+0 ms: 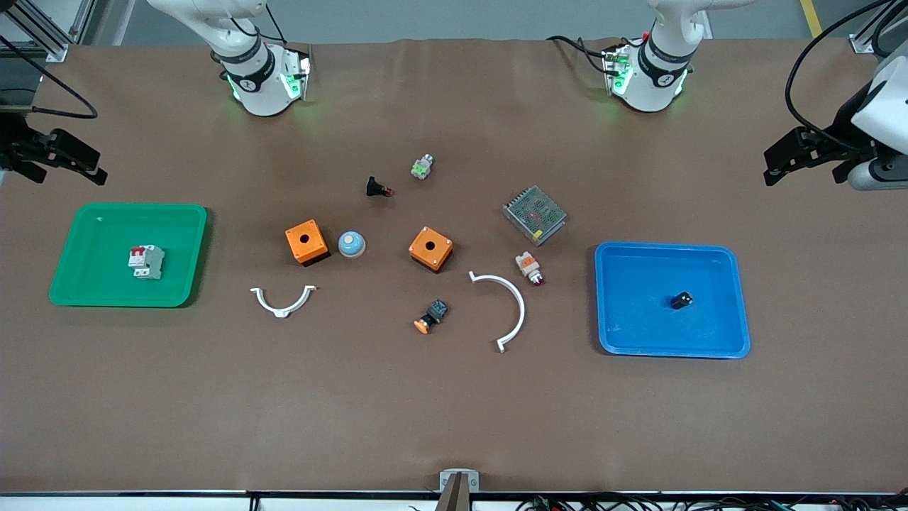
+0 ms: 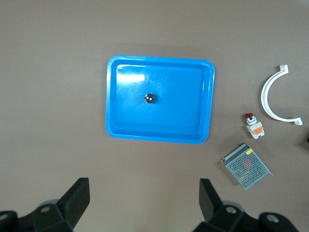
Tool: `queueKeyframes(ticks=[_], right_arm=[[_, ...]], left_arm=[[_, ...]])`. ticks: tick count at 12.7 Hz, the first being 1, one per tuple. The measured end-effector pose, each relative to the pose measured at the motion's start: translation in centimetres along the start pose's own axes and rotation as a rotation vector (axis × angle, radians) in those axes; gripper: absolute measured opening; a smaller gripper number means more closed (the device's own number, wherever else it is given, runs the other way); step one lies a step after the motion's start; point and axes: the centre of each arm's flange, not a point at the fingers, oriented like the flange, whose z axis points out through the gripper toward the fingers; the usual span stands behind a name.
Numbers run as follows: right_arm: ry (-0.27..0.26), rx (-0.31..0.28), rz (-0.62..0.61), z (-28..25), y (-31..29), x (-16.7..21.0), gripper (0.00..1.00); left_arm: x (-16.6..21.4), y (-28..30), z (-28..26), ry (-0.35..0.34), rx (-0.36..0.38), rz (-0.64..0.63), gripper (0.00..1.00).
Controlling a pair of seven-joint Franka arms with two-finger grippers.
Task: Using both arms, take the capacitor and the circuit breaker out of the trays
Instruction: 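Reach the left gripper to the capacitor while the right gripper reaches the breaker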
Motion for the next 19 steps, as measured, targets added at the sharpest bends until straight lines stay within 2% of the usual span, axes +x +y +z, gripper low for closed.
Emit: queueKeyframes(ticks=[3,6,10,12,15,19], right_arm=[[0.000,0.000,0.000,0.0,0.0,0.0,1.00],[0.000,0.000,0.000,0.0,0.0,0.0,1.00],[-0.011,0.000,0.007,1.2,0.4,0.7,1.00],[-0.022,-0.003,0.008,4.1,2.1,2.6,1.00],[-0.047,-0.008,-0.080,10.5,7.9,5.1,1.00],[-0.020,-0.014,-0.159,19.3,12.9,5.2,1.00]], left_arm=[[0.2,0.0,0.4,-0.007,0.000,0.000,1.00],[1.3,-0.1,2.6,-0.047,-0.002,-0.001,1.00],[5.5,-0.8,10.1,-0.088,0.011,-0.003,1.00],[7.6,-0.9,15.7,-0.079,0.046,0.013,1.00],[8.5,-0.6,24.1,-0.044,0.041,0.033,1.00],[7.5,-2.1,31.7,-0.034,0.021,0.015,1.00]])
